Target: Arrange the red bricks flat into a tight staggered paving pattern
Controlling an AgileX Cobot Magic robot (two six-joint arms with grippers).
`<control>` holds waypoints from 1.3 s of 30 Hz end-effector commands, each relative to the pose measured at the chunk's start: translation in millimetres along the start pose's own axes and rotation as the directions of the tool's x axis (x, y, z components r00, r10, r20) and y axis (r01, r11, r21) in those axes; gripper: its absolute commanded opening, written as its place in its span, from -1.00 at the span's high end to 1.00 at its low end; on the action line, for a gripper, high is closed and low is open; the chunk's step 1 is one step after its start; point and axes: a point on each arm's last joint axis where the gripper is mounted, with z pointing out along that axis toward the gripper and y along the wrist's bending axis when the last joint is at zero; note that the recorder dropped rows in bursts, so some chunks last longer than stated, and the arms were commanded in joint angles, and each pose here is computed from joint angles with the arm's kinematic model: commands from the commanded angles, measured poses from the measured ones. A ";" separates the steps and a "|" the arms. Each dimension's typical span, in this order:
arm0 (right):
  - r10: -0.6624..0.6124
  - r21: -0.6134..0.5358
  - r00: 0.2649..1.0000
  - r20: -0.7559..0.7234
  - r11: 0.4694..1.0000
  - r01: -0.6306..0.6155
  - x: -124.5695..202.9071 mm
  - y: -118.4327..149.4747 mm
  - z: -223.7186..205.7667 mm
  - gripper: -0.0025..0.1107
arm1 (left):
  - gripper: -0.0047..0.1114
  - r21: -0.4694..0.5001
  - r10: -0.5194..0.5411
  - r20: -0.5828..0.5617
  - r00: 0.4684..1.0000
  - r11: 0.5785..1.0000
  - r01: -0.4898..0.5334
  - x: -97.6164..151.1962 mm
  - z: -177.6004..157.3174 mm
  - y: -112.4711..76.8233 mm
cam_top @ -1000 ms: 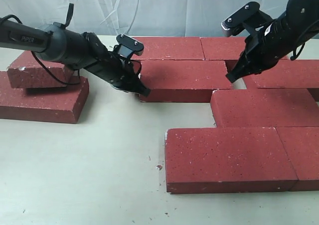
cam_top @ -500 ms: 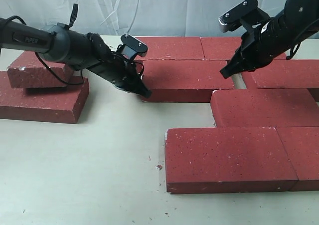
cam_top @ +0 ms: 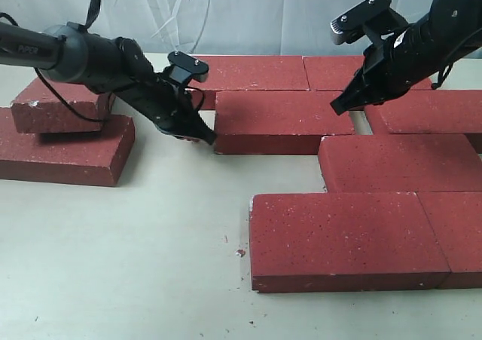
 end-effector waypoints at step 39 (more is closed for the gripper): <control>0.143 0.061 0.988 0.062 0.987 -0.146 20.8 -27.3 -19.2 0.97 | 0.92 0.024 -0.047 0.146 0.988 0.999 0.043 -36.4 20.8 -59.1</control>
